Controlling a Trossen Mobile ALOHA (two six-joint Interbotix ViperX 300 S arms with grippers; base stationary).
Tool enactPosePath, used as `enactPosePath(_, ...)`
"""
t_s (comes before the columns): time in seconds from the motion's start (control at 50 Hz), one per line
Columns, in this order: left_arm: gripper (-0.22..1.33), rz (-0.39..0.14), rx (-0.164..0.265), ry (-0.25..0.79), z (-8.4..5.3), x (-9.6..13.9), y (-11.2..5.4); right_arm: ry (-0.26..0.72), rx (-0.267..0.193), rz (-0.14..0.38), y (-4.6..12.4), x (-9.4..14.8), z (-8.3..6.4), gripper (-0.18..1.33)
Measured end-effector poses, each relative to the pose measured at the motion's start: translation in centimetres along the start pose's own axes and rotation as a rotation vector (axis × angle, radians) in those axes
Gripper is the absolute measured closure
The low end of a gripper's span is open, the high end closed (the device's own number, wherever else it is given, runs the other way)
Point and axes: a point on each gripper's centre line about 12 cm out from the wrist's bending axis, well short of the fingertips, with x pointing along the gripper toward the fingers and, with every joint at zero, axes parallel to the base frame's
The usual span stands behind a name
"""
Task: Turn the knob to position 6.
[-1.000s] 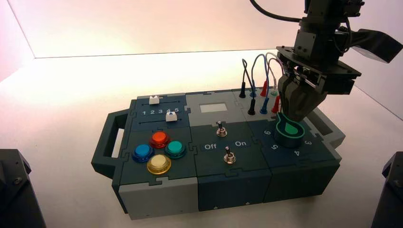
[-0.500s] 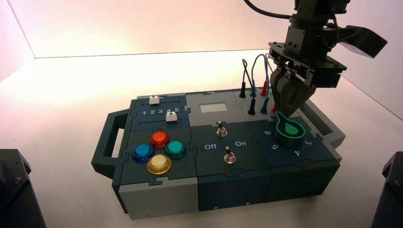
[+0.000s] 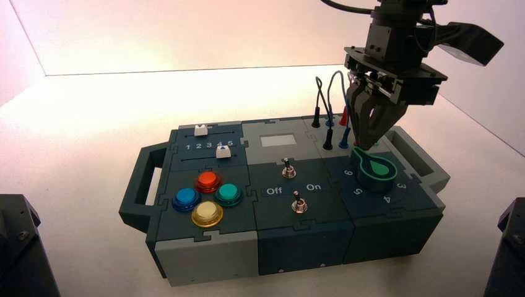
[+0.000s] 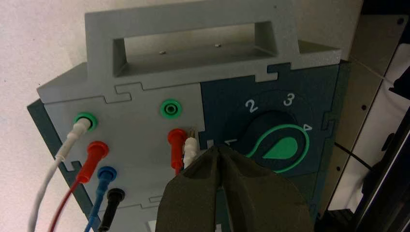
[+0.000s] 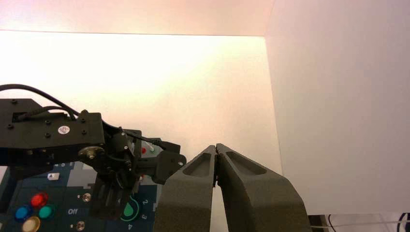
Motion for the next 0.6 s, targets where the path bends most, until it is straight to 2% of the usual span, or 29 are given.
enactPosePath(0.3,1.28,-0.008,-0.004,0.021,-0.72,1.09,-0.17,-0.003,0.002,0.007,0.07,0.01,-0.01,1.29)
enactPosePath(0.6,1.28,-0.006,-0.004,0.016,-1.01,0.89,-0.23,-0.001,0.005,0.018,0.21,0.00,-0.04,1.29)
